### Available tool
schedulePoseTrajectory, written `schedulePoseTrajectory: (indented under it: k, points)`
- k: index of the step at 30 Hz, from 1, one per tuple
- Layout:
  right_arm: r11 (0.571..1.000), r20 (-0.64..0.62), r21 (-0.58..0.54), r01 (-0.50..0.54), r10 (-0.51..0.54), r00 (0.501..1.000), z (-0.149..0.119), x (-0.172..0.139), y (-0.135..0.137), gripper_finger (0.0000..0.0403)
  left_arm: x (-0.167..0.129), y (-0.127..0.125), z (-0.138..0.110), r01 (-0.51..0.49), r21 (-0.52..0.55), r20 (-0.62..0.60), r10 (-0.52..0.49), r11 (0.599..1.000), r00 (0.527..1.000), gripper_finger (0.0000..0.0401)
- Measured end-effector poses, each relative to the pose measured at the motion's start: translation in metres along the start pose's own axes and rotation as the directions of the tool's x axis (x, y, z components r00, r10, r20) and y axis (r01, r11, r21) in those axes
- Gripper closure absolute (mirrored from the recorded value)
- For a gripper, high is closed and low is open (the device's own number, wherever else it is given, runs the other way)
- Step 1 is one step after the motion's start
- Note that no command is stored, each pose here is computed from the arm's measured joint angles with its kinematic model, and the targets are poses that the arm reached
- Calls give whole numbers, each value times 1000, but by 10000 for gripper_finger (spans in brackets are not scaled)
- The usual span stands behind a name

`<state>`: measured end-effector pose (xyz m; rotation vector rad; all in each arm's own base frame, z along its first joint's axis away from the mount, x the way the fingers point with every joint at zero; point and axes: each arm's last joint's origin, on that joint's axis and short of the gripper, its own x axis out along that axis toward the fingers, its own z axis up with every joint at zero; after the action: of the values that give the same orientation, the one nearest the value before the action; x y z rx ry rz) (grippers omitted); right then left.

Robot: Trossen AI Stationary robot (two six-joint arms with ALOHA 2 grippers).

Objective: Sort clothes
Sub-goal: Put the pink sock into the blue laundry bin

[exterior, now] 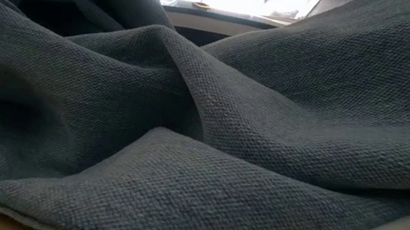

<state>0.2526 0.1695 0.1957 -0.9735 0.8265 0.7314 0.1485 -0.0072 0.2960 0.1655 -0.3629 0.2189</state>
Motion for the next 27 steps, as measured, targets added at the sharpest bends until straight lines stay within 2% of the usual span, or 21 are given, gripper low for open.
schedulePoseTrajectory:
  k: [5,10,13,16,18,19,24,27]
  points:
    - [996,-36,-85,-34,31,999,1,21,6,204,0,0,0,0,0,0,0,1000,1000,193]
    - [995,-23,-98,9,-11,1000,4,30,4,217,0,0,0,0,0,1,0,1000,1000,193]
    - [995,-23,-96,35,-37,999,5,30,2,252,0,0,0,0,0,0,0,1000,1000,193]
    - [994,-42,-95,50,-54,998,8,26,-2,316,0,0,0,0,1,0,0,1000,1000,193]
    - [994,-58,-100,47,-53,997,11,22,-6,368,0,0,0,0,0,0,0,1000,1000,193]
    - [992,-79,-115,49,-58,995,12,18,-9,382,0,0,0,0,0,0,0,1000,1000,193]
    - [977,-228,-152,146,-179,957,22,-13,-37,368,0,0,0,0,0,0,0,1000,1000,193]
    - [969,-273,-119,215,-240,932,20,-46,-64,380,0,0,0,0,0,-1,0,1000,1000,193]
